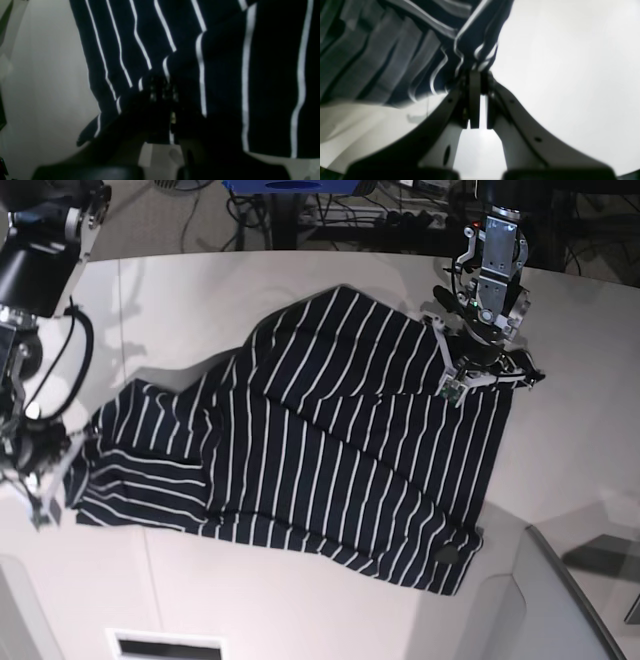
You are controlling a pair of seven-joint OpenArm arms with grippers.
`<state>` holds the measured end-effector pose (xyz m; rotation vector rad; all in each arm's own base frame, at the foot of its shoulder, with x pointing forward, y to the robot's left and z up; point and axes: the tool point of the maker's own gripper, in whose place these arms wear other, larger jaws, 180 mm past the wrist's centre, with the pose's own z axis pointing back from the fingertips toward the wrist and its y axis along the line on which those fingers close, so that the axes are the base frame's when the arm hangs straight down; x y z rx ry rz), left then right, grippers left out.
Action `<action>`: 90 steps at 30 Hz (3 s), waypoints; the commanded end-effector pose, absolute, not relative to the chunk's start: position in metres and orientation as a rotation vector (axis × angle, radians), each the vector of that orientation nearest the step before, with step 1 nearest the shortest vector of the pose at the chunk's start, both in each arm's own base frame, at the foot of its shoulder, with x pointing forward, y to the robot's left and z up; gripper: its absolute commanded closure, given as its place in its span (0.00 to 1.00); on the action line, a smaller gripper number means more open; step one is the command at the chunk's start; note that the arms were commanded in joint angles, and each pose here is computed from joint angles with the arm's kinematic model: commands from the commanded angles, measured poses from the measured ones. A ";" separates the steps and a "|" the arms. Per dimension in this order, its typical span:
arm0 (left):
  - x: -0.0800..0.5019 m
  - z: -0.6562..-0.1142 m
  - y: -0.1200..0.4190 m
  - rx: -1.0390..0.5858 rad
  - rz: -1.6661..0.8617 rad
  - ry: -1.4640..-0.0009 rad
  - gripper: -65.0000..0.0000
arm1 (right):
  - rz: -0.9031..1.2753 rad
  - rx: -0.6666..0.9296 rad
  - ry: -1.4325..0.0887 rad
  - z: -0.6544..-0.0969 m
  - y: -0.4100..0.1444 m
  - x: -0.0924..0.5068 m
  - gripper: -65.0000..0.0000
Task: Layout the t-shirt on the table in an organized manner, then fold the t-shirt properly
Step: 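Pull the grasped shirt corner with the right gripper away from the left gripper, then release the shirt corner and reposition the right gripper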
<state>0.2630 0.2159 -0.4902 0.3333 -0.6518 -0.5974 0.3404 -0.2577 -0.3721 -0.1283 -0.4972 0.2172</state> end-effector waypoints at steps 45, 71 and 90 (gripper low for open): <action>0.275 -0.458 0.238 0.412 -0.640 -0.689 1.00 | 0.029 0.054 -0.593 -0.425 -0.202 0.372 0.40; 0.265 -0.465 0.240 0.406 -0.643 -0.664 1.00 | 0.014 0.060 -0.527 -0.431 -0.216 0.389 0.99; 0.265 -0.461 0.256 0.431 -0.598 -0.661 1.00 | -0.026 0.132 -0.576 -0.457 -0.208 0.408 0.52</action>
